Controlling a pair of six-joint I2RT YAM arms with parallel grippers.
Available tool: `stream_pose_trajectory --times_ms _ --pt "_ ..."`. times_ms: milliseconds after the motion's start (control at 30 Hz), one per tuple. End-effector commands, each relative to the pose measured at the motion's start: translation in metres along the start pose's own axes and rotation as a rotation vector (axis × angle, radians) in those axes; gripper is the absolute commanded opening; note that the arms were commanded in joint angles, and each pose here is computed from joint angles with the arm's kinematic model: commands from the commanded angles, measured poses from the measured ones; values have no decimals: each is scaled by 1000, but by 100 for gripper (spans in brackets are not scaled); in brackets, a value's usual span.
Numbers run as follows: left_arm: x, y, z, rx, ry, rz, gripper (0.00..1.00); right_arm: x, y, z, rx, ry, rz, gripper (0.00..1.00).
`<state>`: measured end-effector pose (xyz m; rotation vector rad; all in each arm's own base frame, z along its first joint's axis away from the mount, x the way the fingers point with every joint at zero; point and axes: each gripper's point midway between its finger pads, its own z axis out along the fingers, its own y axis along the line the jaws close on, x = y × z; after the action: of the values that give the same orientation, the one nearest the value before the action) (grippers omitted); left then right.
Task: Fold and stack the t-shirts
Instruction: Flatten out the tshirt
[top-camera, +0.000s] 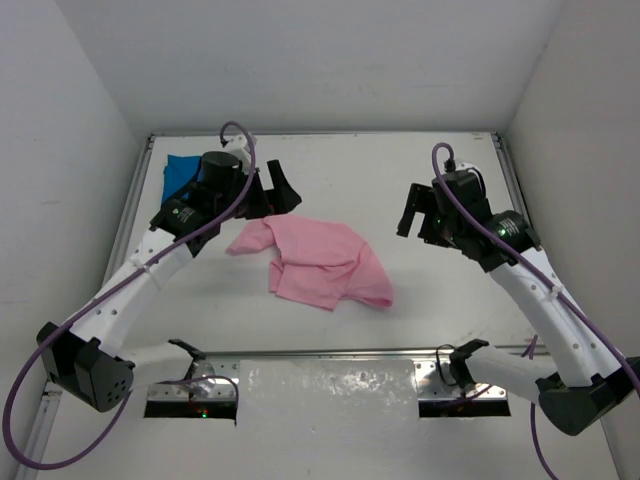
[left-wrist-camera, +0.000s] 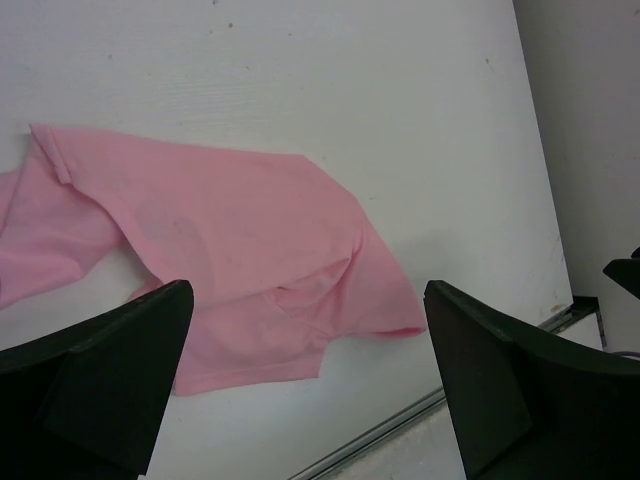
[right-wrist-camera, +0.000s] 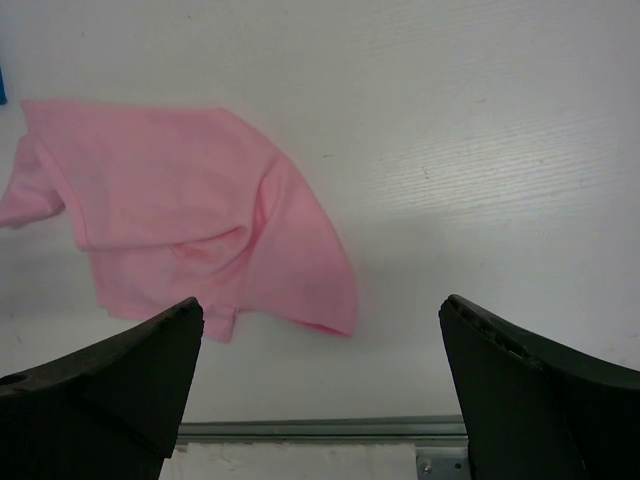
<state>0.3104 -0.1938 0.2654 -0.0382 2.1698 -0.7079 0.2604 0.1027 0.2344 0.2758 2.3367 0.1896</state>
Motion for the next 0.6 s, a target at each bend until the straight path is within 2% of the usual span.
stream_pose_trajectory --times_ms 0,100,167,200,233,267,300,367,400,433,500,567 --pt "-13 -11 -8 48 -57 20 99 -10 5 -2 -15 -33 15 99" --pt "-2 -6 -3 44 -30 25 98 -9 3 -2 -9 -38 12 99" --pt "24 6 7 37 39 21 94 -3 0 2 0 -28 8 99" --pt "50 20 14 10 105 5 91 1 -3 5 12 -18 7 99" --pt "68 23 15 25 157 -11 84 15 -8 12 27 18 2 99" --pt "79 22 17 49 177 -36 82 24 -9 17 25 50 -13 99" --pt "106 30 17 60 223 -59 81 46 -6 23 -15 123 -41 99" --pt "125 21 15 117 244 -82 81 70 1 29 -94 191 -84 97" --pt "134 24 13 105 259 -84 81 74 8 33 -140 187 -78 89" --pt "148 35 14 64 283 -85 81 99 1 42 -142 233 -82 85" --pt "171 48 13 13 347 -83 81 105 8 44 -218 207 -68 79" --pt "184 58 12 -24 375 -73 81 122 1 50 -209 237 -73 75"
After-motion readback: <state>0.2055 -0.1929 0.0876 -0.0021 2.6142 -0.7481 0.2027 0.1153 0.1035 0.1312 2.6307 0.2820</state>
